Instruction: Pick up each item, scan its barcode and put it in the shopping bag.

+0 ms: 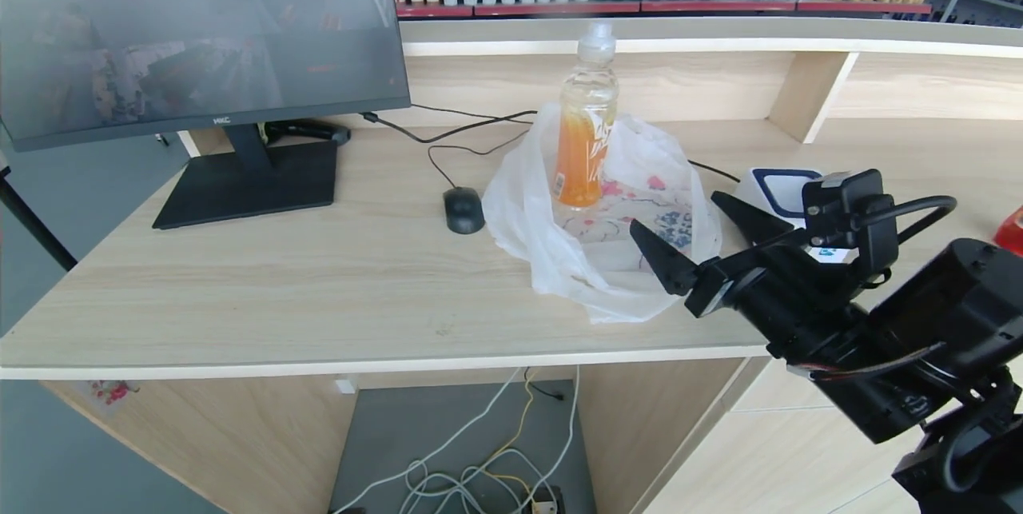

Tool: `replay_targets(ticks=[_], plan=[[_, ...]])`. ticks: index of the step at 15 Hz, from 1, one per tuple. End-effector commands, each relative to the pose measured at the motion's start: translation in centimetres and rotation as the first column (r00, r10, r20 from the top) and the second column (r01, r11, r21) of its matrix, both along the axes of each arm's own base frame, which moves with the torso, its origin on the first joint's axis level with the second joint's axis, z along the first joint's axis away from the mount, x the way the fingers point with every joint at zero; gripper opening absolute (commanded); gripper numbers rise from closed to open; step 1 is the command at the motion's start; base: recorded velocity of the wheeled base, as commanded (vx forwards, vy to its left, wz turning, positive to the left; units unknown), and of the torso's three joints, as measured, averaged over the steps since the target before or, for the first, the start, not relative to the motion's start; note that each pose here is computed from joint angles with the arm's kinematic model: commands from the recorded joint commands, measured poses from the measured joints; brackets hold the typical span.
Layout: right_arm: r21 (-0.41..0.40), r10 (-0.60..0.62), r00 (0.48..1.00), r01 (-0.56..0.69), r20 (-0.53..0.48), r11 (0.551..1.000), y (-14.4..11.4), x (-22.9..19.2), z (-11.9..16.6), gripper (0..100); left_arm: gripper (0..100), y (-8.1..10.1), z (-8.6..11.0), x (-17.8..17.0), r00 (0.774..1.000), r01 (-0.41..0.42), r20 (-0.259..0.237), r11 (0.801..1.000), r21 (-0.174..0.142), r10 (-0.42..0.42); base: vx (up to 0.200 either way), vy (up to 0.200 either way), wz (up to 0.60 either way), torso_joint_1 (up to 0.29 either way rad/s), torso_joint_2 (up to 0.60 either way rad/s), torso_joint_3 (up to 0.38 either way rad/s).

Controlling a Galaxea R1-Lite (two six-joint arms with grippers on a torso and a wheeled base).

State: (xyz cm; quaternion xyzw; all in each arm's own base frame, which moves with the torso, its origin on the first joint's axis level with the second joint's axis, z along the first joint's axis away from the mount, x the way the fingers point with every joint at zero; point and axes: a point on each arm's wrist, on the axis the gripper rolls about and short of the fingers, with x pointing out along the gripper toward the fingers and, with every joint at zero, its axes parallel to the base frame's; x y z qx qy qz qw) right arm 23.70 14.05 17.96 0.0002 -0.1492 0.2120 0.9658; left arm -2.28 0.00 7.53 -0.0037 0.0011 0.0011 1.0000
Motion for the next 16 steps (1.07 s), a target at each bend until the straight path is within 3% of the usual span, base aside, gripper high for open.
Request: replay_targets(ticks=[1, 5, 12, 16], plan=[[0.020, -0.002, 0.999, 0.001, 0.032, 1.000, 0.6, 1.0, 0.7, 100, 100, 0.0, 0.0, 0.0, 1.000, -0.001, 0.001, 1.000, 0.000, 0.001, 0.000, -0.200, 0.00, 0.027, 0.01, -0.007], [0.014, 0.005, 1.000, -0.005, 0.019, 1.000, 0.9, 0.5, 0.4, 100, 100, 0.0, 0.0, 0.0, 1.000, -0.001, 0.001, 1.000, 0.000, 0.001, 0.000, -0.200, 0.00, 0.007, 0.00, 0.001], [0.036, -0.045, 0.999, 0.044, 0.019, 0.998, -1.2, -2.8, 1.2, 100, 100, 0.0, 0.0, 0.0, 1.000, -0.001, 0.002, 1.000, -0.002, 0.001, 0.000, -0.200, 0.00, 0.002, 0.01, 0.003], [0.037, 0.004, 1.000, -0.005, 0.020, 0.999, -0.2, -3.5, 1.2, 100, 100, 0.0, 0.0, 0.0, 1.000, -0.001, 0.001, 1.000, 0.000, 0.001, 0.000, -0.200, 0.00, 0.000, 0.00, 0.005]])
